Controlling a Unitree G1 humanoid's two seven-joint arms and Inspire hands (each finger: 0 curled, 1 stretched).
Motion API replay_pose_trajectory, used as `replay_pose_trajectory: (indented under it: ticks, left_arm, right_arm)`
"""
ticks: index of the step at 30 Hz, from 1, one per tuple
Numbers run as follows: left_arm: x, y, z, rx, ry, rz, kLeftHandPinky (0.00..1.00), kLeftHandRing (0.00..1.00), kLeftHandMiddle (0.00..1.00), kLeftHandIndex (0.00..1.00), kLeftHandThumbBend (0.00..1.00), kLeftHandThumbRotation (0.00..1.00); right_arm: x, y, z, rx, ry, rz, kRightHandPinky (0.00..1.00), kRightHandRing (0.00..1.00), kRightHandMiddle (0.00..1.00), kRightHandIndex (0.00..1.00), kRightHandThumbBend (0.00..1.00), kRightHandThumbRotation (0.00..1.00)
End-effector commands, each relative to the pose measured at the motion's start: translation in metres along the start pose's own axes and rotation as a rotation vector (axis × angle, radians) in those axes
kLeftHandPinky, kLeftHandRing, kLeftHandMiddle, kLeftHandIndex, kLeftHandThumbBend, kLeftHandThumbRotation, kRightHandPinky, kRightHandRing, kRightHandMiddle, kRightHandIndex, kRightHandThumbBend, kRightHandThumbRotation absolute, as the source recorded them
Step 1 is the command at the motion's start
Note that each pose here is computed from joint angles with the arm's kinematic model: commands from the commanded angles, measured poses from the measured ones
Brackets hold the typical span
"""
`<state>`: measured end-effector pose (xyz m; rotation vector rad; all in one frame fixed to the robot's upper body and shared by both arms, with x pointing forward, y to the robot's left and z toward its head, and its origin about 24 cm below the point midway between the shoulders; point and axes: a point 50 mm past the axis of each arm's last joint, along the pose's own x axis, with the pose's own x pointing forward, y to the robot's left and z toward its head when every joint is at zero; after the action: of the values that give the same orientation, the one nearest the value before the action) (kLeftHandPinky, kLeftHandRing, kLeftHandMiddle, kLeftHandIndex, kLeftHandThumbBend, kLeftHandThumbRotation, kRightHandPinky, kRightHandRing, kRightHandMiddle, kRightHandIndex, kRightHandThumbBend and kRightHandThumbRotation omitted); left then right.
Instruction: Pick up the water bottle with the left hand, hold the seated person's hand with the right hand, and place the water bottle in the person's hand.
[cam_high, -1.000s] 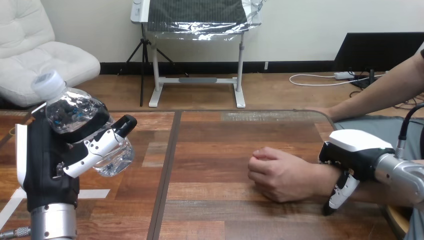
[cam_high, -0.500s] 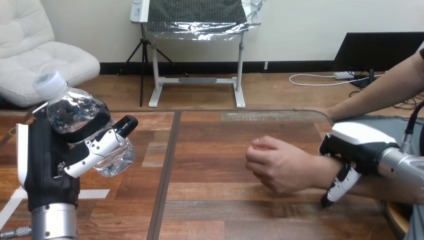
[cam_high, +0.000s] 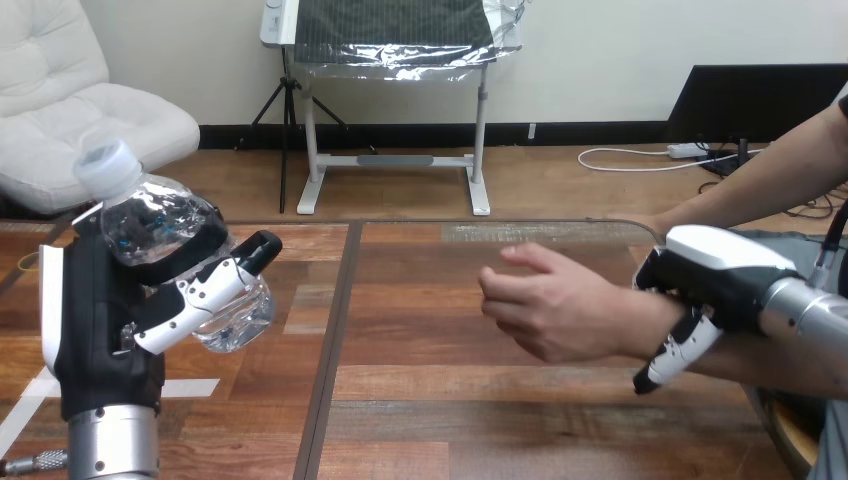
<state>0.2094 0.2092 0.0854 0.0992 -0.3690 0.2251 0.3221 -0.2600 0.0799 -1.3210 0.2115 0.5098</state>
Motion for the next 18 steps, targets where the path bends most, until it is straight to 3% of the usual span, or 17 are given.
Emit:
replay_pose_trajectory:
  ticks: [1,18]
  left_arm:
    - [0.019,-0.012,0.021,-0.035,-0.141,-0.020,0.18,0.23,0.29,0.35,0.56,0.00]
    - [0.020,-0.017,0.022,-0.078,-0.132,-0.031,0.18,0.24,0.30,0.35,0.56,0.00]
  right_arm:
    - [-0.005,-0.018,-0.001,0.028,0.011,-0.053,0.15,0.19,0.25,0.25,0.79,0.00]
    - [-0.009,-0.029,0.005,0.050,-0.016,-0.054,0.19,0.23,0.30,0.30,0.85,0.00]
